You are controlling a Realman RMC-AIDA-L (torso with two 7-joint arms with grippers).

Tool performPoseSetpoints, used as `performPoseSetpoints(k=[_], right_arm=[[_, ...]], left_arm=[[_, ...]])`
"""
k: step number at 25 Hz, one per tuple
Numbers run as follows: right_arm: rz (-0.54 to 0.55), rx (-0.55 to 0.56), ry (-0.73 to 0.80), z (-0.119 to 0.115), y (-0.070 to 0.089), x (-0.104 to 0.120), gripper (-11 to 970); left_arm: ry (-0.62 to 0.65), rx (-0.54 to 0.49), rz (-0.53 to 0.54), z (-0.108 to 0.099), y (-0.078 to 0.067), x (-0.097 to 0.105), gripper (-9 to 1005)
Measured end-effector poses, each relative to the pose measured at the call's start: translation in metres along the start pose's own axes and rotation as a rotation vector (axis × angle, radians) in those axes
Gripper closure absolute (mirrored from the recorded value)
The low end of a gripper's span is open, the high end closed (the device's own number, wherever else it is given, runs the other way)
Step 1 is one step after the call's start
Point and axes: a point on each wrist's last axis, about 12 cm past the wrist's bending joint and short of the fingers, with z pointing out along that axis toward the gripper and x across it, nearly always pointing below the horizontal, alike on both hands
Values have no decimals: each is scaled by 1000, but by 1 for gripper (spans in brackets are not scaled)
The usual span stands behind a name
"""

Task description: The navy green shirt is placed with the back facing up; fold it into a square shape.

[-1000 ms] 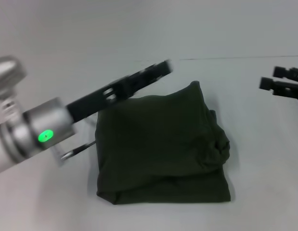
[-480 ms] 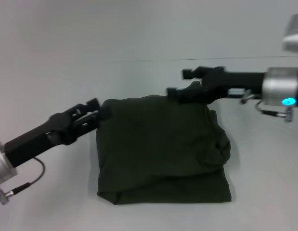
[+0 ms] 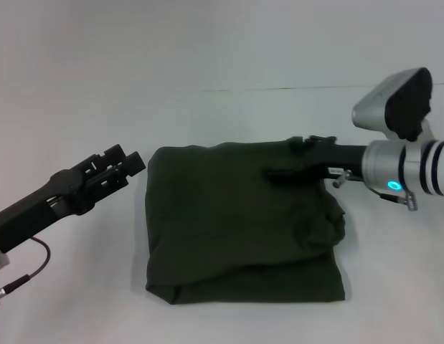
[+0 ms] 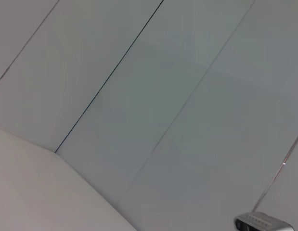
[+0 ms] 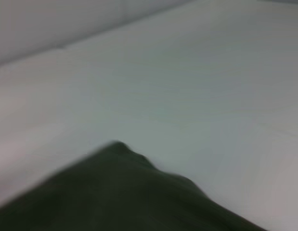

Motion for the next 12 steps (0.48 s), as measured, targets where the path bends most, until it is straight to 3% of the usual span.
performPoseSetpoints(k=[4,7,12], right_arm=[[25,76,7,-6,-10,13,17],[98,86,-74,-19,-17,12,17],[156,-105,-236,-53,-17,-9,17]], left_arm=[[1,0,1,2,0,0,204],[3,0,6,3,1,-2,205],[8,3,19,2,3,-10,205]])
